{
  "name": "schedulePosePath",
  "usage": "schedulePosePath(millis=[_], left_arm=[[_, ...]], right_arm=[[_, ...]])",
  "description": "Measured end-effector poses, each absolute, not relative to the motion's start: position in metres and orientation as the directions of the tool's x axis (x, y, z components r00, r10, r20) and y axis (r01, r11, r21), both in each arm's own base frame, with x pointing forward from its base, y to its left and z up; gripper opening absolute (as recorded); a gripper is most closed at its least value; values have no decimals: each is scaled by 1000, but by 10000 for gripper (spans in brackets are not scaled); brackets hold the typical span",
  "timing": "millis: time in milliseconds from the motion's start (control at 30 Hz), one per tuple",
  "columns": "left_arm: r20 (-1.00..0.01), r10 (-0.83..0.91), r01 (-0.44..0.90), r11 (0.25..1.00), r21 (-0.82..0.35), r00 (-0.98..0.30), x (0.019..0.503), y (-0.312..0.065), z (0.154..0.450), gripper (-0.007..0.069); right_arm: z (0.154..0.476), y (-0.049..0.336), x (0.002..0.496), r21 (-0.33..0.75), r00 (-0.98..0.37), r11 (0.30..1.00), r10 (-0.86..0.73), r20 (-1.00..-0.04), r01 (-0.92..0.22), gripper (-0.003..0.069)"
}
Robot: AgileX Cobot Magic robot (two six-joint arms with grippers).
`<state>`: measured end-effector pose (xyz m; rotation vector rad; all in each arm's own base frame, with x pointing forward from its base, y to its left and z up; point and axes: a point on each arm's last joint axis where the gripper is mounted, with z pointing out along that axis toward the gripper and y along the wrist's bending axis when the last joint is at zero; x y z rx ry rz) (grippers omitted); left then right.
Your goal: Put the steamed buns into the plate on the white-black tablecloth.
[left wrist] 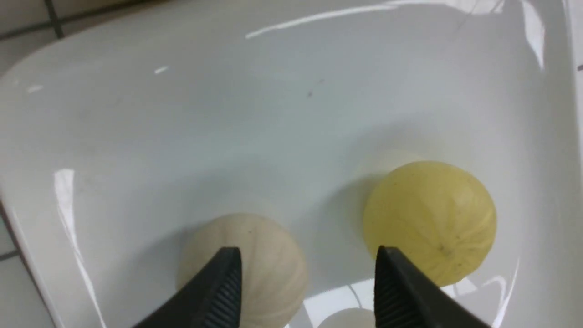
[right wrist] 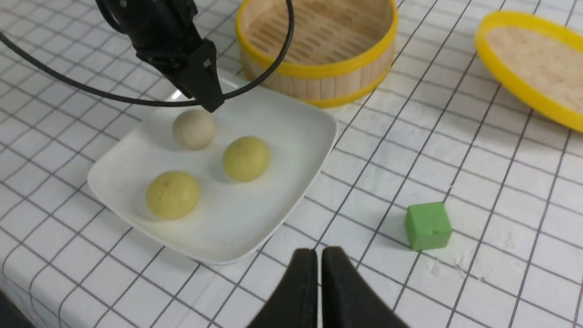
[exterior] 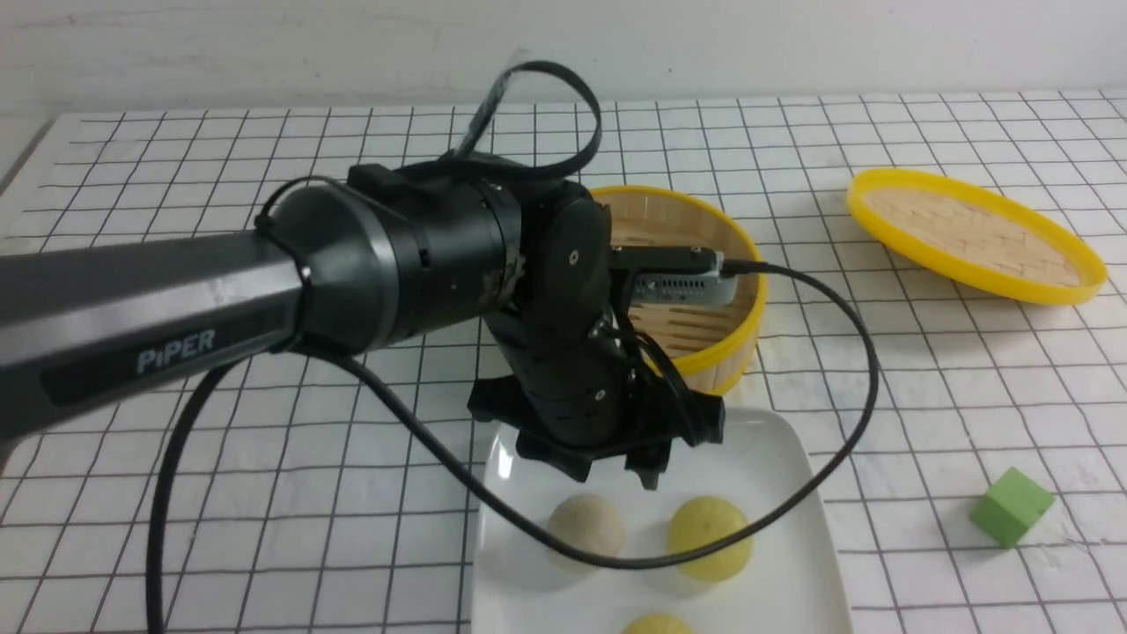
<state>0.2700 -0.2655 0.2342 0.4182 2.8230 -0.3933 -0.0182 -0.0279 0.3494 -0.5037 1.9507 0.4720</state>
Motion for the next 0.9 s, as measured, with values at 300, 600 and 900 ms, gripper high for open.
schedulePosePath(millis=[300, 600, 900], left_arm=[[-289, 242, 313, 922, -229, -926, 270, -266, 235, 290], [-286, 246, 314, 922, -226, -926, 269, -265, 235, 52], [-287, 247, 316, 922, -223, -925, 270, -265, 235, 2]], right_arm=[[304, -2, -10, 206, -308, 726, -9, -951, -657, -7], [283, 21, 5, 186, -218, 656, 33, -975, -732, -16], [284, 21, 5, 180, -202, 656, 44, -979, -733, -11]])
